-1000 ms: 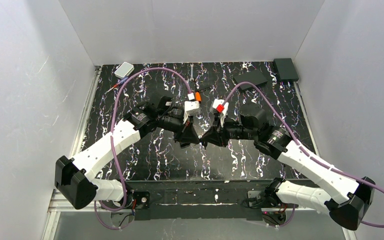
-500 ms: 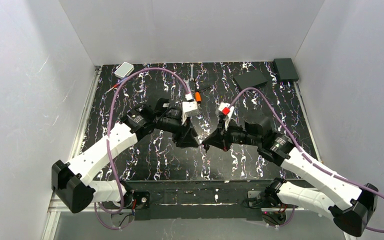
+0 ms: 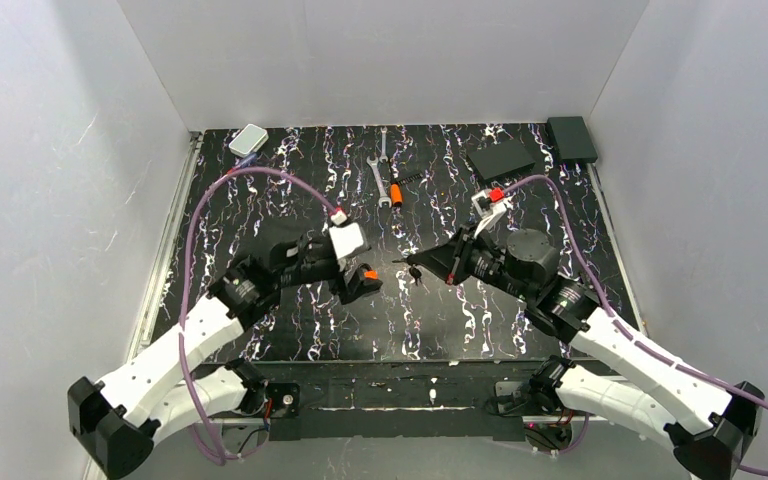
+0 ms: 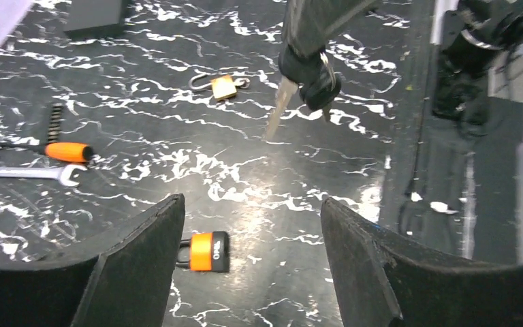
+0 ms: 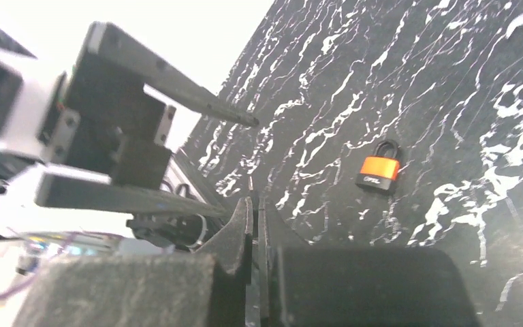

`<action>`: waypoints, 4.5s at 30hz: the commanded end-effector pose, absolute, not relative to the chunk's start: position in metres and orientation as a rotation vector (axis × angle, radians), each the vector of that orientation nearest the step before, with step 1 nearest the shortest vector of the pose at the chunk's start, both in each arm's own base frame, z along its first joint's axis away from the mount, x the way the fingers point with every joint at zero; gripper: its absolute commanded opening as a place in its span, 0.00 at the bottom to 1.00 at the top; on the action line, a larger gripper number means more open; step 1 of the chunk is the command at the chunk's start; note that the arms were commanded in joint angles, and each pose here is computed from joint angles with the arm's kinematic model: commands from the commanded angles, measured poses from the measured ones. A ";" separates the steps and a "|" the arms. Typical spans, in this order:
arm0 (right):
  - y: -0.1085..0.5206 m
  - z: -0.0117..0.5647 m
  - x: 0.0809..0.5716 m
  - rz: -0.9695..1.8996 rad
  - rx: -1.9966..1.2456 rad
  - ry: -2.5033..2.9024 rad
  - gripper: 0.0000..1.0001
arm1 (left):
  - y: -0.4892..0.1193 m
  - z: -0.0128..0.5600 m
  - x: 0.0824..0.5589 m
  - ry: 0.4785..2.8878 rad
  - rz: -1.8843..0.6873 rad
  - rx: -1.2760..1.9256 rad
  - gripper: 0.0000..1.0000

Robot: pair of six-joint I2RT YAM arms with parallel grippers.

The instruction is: Unlock with the key

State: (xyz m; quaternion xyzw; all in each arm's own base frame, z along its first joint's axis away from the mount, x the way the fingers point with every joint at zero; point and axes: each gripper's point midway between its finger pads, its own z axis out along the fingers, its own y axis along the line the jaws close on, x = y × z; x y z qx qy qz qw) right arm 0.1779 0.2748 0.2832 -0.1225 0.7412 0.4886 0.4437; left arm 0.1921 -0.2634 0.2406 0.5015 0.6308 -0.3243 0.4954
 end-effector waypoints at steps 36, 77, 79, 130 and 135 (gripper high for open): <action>0.324 0.293 0.176 1.680 0.072 1.948 0.01 | -0.251 0.256 0.195 1.013 -0.329 1.379 0.42; 0.266 0.261 0.171 1.060 -0.362 2.007 0.65 | -0.284 0.192 0.169 1.587 -0.732 1.566 0.00; 0.262 0.272 0.171 1.046 -0.396 1.945 0.64 | -0.285 0.193 0.166 1.615 -0.764 1.545 0.00; 0.282 0.286 0.102 1.267 -1.018 1.421 0.34 | -0.302 0.259 0.110 1.601 -1.405 1.509 0.00; 0.284 0.282 0.102 1.279 -1.026 1.433 0.28 | -0.302 0.260 0.110 1.595 -1.404 1.508 0.00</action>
